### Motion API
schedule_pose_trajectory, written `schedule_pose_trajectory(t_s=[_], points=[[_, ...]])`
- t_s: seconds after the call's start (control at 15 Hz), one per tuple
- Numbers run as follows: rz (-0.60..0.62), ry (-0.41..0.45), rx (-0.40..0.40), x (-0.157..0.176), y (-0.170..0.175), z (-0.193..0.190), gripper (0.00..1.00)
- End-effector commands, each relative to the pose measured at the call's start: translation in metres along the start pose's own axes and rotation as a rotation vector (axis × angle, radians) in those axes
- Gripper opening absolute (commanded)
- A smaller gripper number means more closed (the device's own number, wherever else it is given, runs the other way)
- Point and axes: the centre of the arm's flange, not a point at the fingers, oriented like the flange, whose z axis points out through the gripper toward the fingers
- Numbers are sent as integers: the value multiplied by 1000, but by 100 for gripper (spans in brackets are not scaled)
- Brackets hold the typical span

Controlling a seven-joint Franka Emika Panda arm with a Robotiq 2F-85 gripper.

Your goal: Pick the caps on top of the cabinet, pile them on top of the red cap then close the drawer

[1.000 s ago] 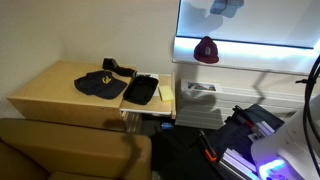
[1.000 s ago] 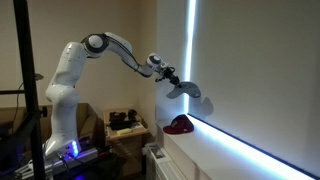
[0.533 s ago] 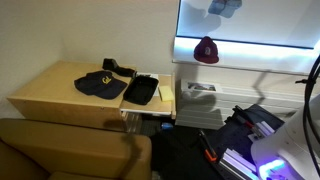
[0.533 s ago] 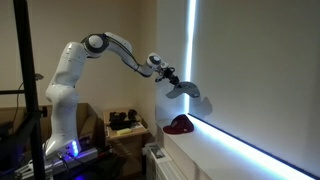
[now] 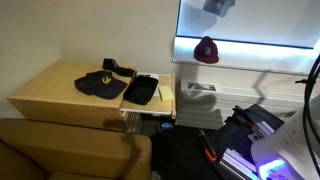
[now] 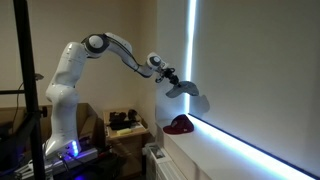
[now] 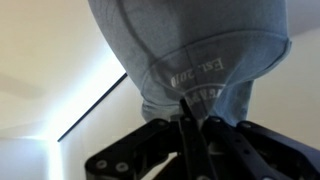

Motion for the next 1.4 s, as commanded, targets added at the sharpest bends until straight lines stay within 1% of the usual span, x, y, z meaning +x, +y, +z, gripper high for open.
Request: schedule_pose_trajectory(t_s=[0.0, 0.07, 0.27, 0.4, 0.47, 0.53, 0.6, 0.67, 0.73, 0.8, 0.93, 1.0, 1.07, 1.33], points=[[-13, -48, -63, -1, 7, 3, 38], [-10, -62, -75, -2, 8, 3, 44], [0, -85, -89, -2, 10, 5, 67], [7, -88, -99, -2, 10, 5, 81], [10, -86, -120, -2, 12, 5, 88], [-4, -85, -181, -1, 15, 3, 95], [6, -58, -243, -1, 18, 2, 99], [10, -69, -169, -3, 17, 9, 84], [8, -68, -204, -2, 20, 9, 90], [8, -67, -216, -2, 20, 9, 98], [8, -66, -222, -1, 21, 8, 100], [-104, -152, -237, 5, 23, 5, 100], [-141, -176, -221, 9, 24, 6, 100], [-304, -319, -171, 18, 25, 7, 100]])
